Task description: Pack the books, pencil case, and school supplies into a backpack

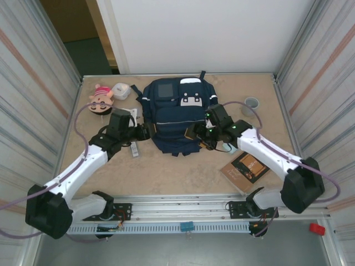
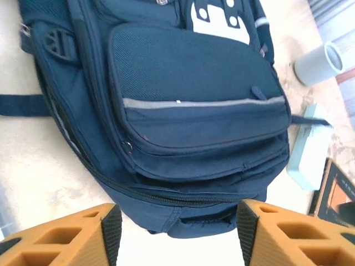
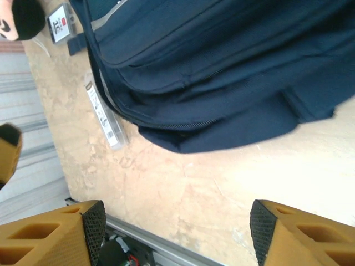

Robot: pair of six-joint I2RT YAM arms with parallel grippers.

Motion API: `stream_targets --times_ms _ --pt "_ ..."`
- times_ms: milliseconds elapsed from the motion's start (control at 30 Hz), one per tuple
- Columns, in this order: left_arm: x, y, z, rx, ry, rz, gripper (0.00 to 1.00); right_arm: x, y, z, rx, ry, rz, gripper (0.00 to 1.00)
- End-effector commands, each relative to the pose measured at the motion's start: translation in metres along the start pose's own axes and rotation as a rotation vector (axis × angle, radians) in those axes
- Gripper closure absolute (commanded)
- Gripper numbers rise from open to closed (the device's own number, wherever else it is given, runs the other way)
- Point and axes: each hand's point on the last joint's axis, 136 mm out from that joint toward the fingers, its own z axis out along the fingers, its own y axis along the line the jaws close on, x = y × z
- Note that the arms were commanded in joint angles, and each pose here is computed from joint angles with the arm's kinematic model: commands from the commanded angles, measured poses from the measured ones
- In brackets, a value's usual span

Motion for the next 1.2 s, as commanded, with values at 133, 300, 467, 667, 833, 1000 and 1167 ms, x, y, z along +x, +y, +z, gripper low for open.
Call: stream_targets --times_ms 133,300,467,667,833,1000,1167 --pt "-0.009 -0.064 0.06 0.124 0.046 0.104 0.42 -0.016 -0.07 -0.06 0.089 -0.019 0.083 0.29" --pt "-0.002 -0.11 0.122 0.201 0.154 0.209 0.41 -0.039 -0.112 -0.086 0.087 -0.094 0.188 0.28" --pt "0.021 -0.109 0.168 0.17 0.27 0.245 0.41 -0.051 -0.169 -0.105 0.112 -0.159 0.371 0.26" --pt "0.05 -0.059 0.165 0.033 0.342 0.249 0.41 -0.043 -0.251 -0.118 0.181 -0.264 0.649 0.19" --pt "0.058 -0.023 0.143 -0.034 0.34 0.216 0.41 -0.031 -0.291 -0.117 0.253 -0.305 0.77 0.16" --pt "0.036 -0.052 0.12 0.048 0.275 0.23 0.4 -0.018 -0.308 -0.109 0.315 -0.312 0.816 0.15" --pt "0.025 -0.106 0.108 0.17 0.237 0.254 0.4 -0.01 -0.308 -0.088 0.291 -0.27 0.818 0.15"
